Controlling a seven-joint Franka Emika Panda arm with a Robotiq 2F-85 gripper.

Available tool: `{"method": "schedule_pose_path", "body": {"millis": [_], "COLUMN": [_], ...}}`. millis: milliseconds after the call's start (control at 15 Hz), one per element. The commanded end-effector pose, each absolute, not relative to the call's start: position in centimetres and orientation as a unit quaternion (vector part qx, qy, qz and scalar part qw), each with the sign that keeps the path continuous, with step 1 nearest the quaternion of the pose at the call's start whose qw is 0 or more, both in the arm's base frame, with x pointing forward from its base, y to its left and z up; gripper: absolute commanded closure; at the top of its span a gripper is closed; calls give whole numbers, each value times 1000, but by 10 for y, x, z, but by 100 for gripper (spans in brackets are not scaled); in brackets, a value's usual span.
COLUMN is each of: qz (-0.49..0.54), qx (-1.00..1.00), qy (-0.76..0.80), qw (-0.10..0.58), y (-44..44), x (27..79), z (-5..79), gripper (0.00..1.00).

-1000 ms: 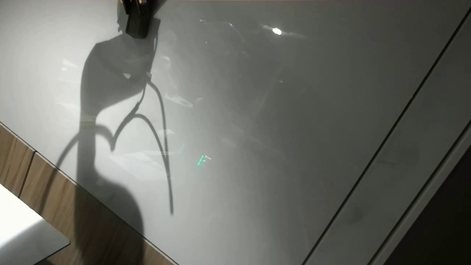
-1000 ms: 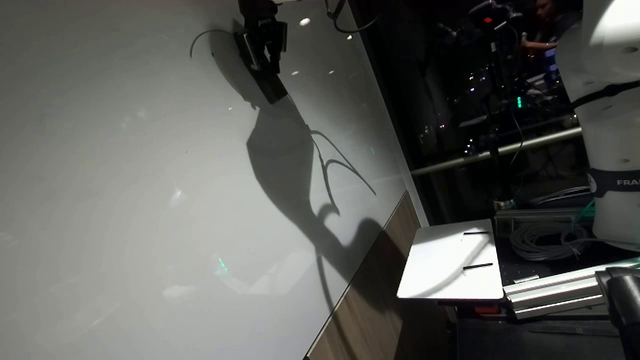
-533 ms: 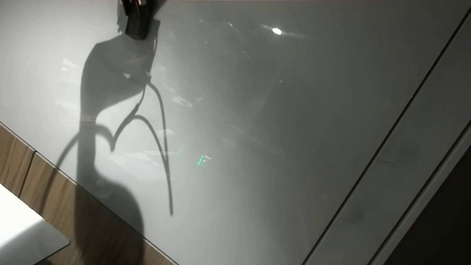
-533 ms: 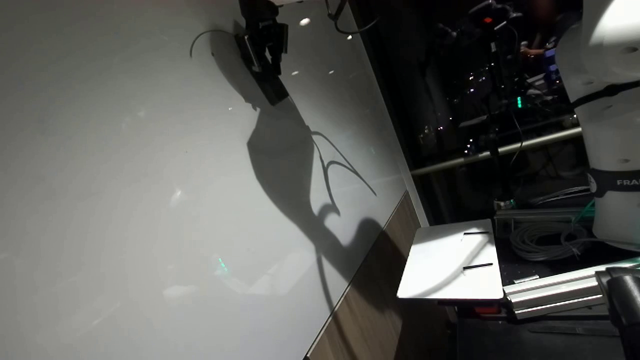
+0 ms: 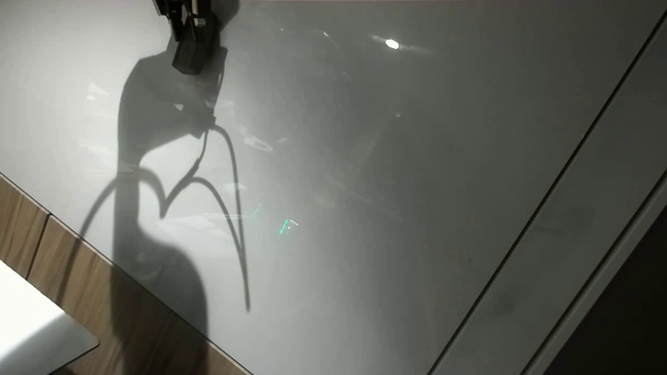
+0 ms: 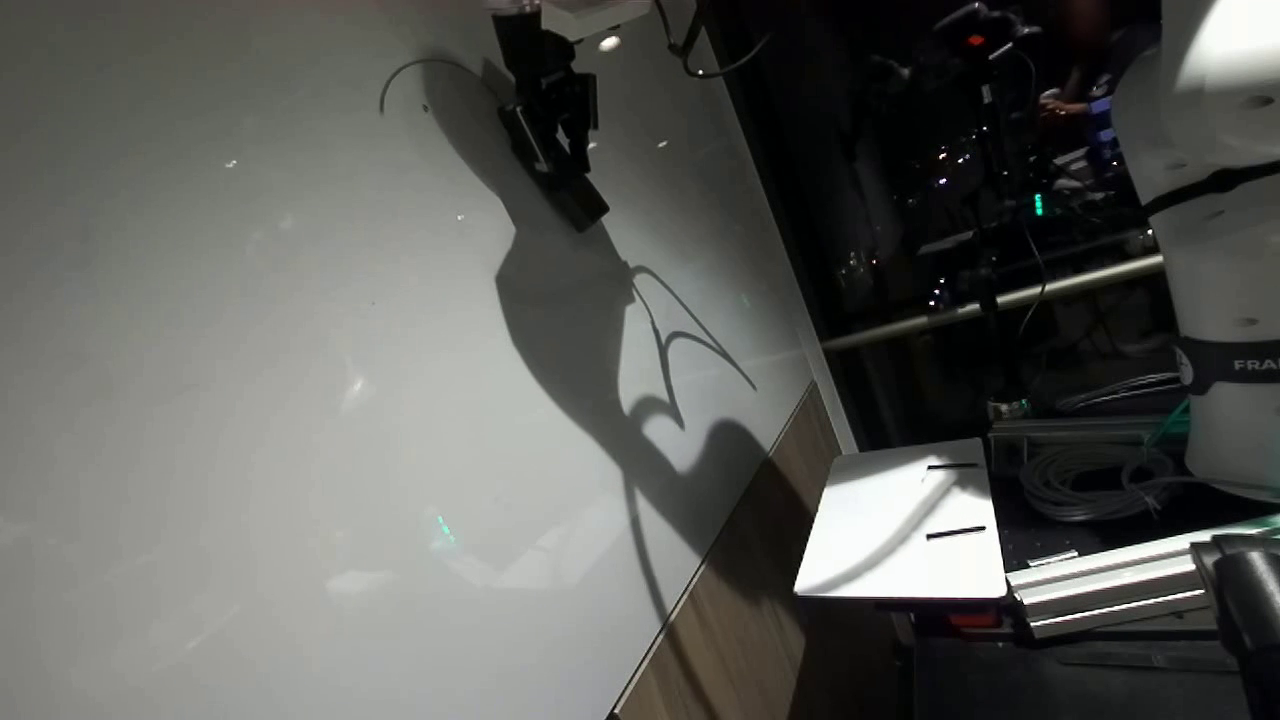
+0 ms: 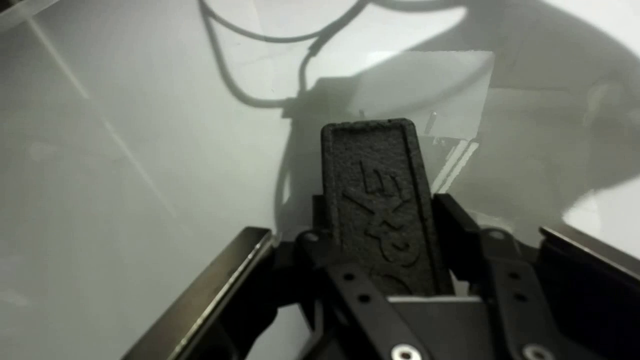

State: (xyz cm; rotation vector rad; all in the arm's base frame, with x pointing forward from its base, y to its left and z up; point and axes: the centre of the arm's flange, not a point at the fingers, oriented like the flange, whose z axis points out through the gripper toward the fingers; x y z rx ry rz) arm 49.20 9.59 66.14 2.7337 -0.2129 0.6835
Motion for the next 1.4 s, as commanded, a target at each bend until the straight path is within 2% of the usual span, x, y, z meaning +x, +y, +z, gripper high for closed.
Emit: {"method": "schedule_pose_path", "body": {"millis": [0, 1200, 1267, 1333], "qz": [232, 235, 241, 242], "qx": [957, 961, 958, 959], "qy": [-78, -56, -57, -48], "qw": [153, 138, 144, 138], "y": [91, 92, 87, 74], "x": [497, 495, 423, 418], "z": [670, 667, 690, 681], "gripper": [72, 72, 72, 72]}}
